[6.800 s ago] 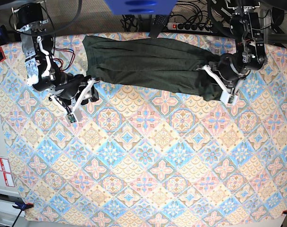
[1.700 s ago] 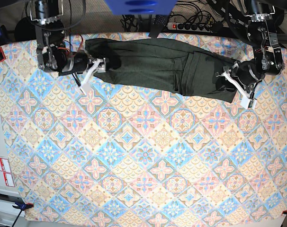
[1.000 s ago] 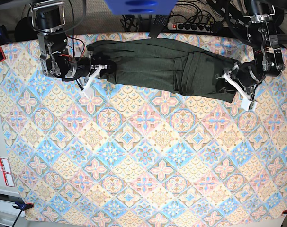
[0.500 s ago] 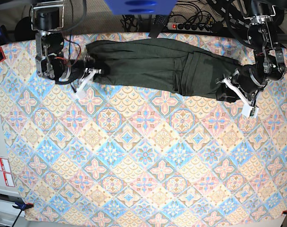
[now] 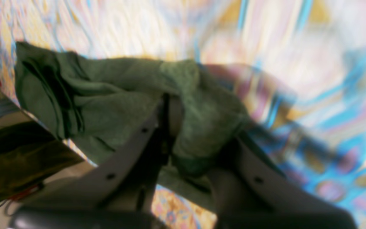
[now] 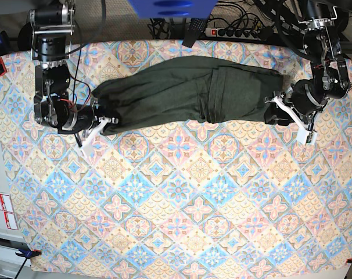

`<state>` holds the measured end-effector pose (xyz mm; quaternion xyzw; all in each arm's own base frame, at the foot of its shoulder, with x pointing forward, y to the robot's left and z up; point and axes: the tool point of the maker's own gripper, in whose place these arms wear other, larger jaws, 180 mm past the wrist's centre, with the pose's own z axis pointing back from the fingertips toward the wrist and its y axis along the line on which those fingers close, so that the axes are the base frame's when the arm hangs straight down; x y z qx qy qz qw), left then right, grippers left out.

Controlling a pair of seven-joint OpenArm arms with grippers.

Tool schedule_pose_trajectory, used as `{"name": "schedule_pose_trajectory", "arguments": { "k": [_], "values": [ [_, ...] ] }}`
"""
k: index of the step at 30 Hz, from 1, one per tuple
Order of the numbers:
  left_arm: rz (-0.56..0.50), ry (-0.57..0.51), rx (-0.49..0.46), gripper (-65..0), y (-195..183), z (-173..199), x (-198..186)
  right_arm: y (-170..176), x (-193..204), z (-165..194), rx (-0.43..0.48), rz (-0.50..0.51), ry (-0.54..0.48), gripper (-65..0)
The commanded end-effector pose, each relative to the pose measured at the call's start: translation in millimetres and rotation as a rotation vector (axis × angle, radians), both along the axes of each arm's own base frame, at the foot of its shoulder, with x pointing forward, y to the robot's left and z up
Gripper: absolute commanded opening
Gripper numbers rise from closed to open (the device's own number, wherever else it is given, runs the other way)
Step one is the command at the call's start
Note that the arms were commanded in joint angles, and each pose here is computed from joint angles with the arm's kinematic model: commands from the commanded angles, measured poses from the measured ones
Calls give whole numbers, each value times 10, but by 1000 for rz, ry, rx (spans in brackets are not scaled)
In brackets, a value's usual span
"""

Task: Fold the T-shirt properly
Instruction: 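Fold the strip end with the right gripper toward the left gripper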

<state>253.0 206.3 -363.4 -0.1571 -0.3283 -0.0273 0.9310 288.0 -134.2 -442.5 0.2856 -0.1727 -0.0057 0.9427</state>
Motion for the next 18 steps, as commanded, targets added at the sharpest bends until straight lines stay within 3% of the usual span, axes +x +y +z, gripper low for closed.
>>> {"name": "schedule_pose_trajectory", "arguments": {
  "k": [1, 4, 11, 14, 18],
  "values": [
    [-4, -48, 8, -403, 30, 127, 84, -97, 204, 149, -29, -4, -60, -648],
    [-4, -48, 8, -403, 30, 127, 84, -133, 323, 204, -72, 11, -84, -648],
    [-3, -46, 8, -403, 31, 123, 82, -89, 296, 201, -74, 30, -79, -648],
    [-2, -47, 7, -403, 33, 120, 83, 32, 66, 41, -77, 78, -31, -648],
    [-2, -45, 7, -403, 35, 116, 81, 378, -44, 123, -83, 208, -75, -648]
  ]
}}
